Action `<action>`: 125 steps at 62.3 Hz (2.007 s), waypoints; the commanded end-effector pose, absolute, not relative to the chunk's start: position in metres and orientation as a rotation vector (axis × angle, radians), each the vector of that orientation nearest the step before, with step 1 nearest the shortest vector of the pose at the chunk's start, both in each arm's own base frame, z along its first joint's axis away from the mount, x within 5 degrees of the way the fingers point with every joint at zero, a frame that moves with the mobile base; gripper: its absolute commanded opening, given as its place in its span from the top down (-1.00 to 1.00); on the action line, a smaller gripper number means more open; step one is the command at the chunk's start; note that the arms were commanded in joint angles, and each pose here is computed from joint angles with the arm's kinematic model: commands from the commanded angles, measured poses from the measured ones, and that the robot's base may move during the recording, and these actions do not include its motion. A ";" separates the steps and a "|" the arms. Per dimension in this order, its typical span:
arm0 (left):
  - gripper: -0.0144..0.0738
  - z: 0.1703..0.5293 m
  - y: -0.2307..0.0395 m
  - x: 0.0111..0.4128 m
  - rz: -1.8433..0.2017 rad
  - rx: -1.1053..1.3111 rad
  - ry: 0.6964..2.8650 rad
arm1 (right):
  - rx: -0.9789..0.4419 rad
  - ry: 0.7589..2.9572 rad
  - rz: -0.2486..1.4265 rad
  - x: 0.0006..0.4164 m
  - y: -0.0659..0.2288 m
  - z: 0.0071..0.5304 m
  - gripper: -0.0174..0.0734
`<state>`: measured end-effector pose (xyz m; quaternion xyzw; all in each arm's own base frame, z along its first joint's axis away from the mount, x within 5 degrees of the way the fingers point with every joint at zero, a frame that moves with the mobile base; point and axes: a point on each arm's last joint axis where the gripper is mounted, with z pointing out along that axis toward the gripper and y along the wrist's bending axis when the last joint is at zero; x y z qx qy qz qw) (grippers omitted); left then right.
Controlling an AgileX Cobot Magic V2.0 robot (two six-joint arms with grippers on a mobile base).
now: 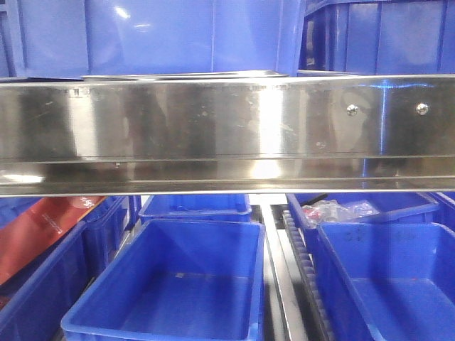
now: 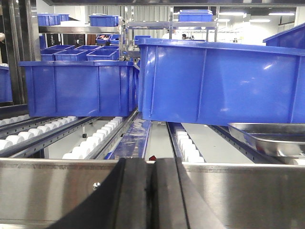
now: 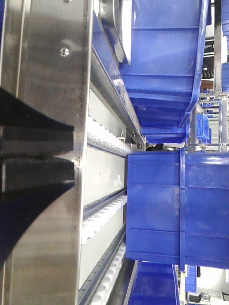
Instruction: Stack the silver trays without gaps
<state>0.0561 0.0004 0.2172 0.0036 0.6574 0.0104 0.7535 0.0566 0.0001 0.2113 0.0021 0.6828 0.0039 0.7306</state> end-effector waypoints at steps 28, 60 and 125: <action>0.66 0.220 0.000 0.055 0.007 0.003 1.411 | 0.000 1.476 0.000 0.056 0.000 0.214 0.79; 0.66 0.220 0.000 0.055 0.007 0.003 1.411 | 0.000 1.474 0.000 0.056 0.000 0.214 0.79; 0.66 0.260 -0.002 0.044 -0.142 -0.099 1.446 | 0.141 1.410 0.229 0.031 0.003 0.291 0.79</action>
